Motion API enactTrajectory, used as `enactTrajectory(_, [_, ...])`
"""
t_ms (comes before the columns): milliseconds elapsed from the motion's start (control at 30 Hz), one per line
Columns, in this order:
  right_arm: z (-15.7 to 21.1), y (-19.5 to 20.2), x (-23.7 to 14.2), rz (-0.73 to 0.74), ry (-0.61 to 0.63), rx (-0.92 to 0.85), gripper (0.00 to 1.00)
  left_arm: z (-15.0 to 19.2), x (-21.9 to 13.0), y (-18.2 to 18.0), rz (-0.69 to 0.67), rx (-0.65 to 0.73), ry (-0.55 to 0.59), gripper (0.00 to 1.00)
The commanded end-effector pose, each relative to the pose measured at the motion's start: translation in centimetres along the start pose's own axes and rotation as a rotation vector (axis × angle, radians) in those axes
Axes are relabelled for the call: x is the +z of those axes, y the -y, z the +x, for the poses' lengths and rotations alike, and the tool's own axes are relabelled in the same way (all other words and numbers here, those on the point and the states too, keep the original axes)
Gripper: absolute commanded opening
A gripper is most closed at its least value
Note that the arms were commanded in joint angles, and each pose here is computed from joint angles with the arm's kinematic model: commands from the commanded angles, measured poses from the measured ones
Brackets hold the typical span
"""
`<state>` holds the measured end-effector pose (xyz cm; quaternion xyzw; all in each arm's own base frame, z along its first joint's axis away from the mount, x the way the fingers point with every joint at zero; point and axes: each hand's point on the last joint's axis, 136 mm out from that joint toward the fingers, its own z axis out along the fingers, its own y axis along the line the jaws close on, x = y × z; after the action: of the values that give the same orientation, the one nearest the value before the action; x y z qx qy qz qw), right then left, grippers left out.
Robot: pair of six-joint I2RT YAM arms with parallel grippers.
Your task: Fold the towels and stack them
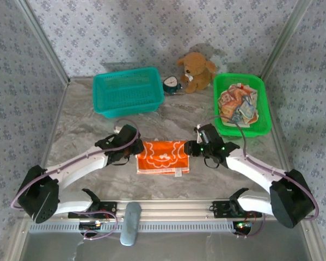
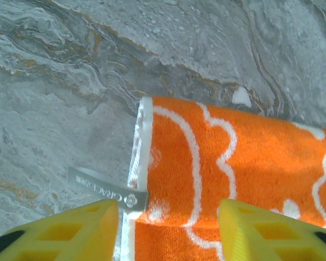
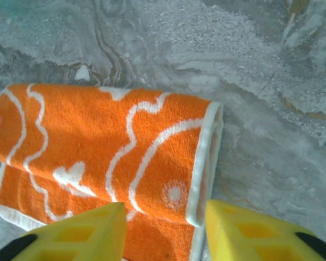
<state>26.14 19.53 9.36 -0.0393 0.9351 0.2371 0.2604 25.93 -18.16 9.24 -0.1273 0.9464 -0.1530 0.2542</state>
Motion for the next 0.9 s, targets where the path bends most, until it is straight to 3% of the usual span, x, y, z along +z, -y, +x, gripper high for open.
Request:
enactTrajectory(0, [-0.2,0.2,0.4,0.021,-0.073,0.042,0.39,0.0,0.6,0.1,-0.009,-0.040,-0.068,0.43])
enactTrajectory(167, [-0.1,0.5,1.9,0.033,-0.136,0.063,0.35,1.0,2.5,0.2,-0.022,-0.039,-0.157,0.38])
enactTrajectory(633, [1.4,1.4,3.7,0.039,-0.210,0.099,0.31,2.2,4.0,-0.3,-0.042,-0.064,-0.216,0.30])
enactTrajectory(700, [1.7,1.5,3.6,0.041,-0.214,0.101,0.30,2.3,3.9,-0.4,-0.044,-0.066,-0.218,0.22])
enactTrajectory(867, [2.2,1.5,3.6,0.031,-0.219,0.114,0.24,2.4,3.6,-0.5,-0.039,-0.075,-0.215,0.19])
